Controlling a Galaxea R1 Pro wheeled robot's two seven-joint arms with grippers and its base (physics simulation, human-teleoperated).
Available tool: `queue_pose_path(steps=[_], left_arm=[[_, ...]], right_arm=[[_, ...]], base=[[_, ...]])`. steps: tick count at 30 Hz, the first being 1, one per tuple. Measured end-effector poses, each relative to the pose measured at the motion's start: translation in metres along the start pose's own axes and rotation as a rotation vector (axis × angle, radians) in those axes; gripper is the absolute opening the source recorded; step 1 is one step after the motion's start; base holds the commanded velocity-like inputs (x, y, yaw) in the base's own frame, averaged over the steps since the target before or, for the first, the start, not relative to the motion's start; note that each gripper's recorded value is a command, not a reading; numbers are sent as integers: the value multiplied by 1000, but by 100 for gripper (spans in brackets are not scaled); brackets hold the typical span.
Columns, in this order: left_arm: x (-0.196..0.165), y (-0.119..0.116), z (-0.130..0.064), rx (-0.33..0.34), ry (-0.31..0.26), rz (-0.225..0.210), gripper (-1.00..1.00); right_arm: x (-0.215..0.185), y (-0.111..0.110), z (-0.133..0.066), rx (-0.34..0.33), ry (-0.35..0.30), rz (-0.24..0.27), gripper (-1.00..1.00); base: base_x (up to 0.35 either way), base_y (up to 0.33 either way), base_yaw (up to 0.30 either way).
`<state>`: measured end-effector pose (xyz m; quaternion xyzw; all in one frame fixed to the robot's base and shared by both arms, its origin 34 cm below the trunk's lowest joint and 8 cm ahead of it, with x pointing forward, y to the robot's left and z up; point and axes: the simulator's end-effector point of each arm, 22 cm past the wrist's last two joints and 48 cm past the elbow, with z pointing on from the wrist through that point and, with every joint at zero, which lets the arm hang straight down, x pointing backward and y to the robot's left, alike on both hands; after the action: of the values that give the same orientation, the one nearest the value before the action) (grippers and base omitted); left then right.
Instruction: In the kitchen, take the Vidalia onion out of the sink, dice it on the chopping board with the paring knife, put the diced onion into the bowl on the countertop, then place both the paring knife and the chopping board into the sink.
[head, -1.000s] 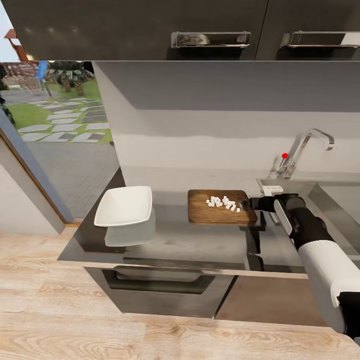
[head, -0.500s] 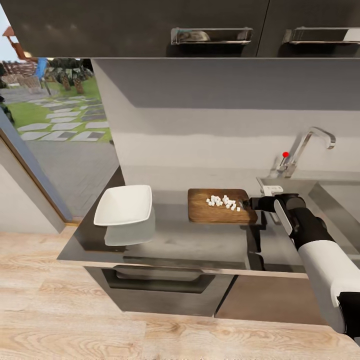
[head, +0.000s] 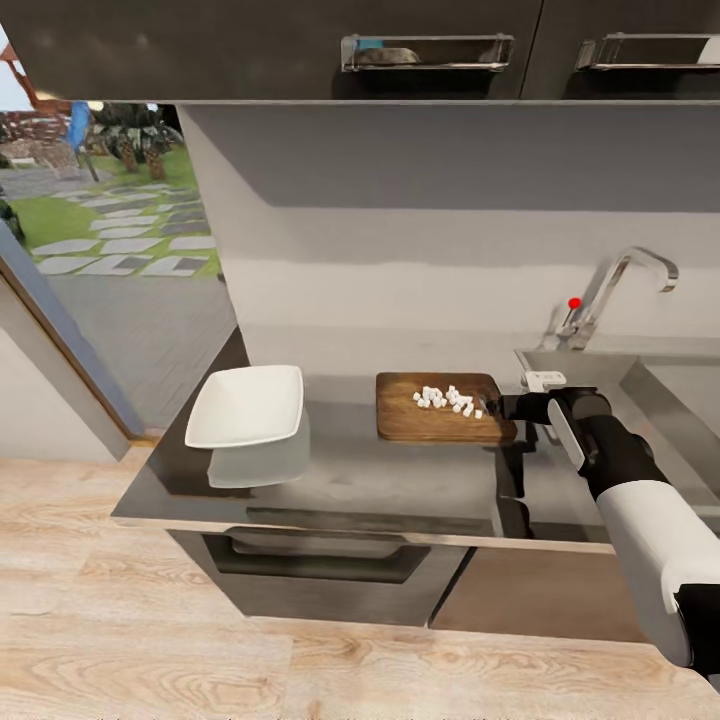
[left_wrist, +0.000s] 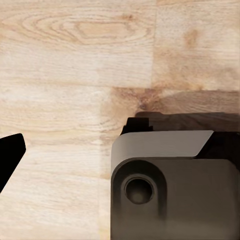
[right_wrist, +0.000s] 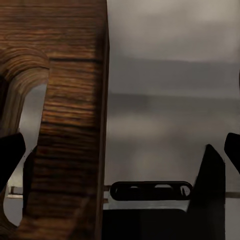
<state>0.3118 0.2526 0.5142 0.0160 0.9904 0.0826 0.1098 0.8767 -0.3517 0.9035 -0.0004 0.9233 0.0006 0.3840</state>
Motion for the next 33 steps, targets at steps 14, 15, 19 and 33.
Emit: queue_pose_path(steps=[14, 15, 19, 33], left_arm=[[2, 4, 1, -5, 6, -9, 100], [2, 9, 1, -11, 6, -11, 100], [2, 19, 3, -24, 7, -8, 100], [3, 22, 3, -28, 7, -7, 100]], right_arm=[[3, 6, 3, -6, 3, -8, 100], [3, 10, 3, -10, 1, -13, 100], [1, 21, 5, -19, -6, -20, 100], [-4, 60, 11, -50, -45, -47, 100]], base=[[0, 0, 0], [0, 0, 0], [0, 0, 0], [0, 0, 0]])
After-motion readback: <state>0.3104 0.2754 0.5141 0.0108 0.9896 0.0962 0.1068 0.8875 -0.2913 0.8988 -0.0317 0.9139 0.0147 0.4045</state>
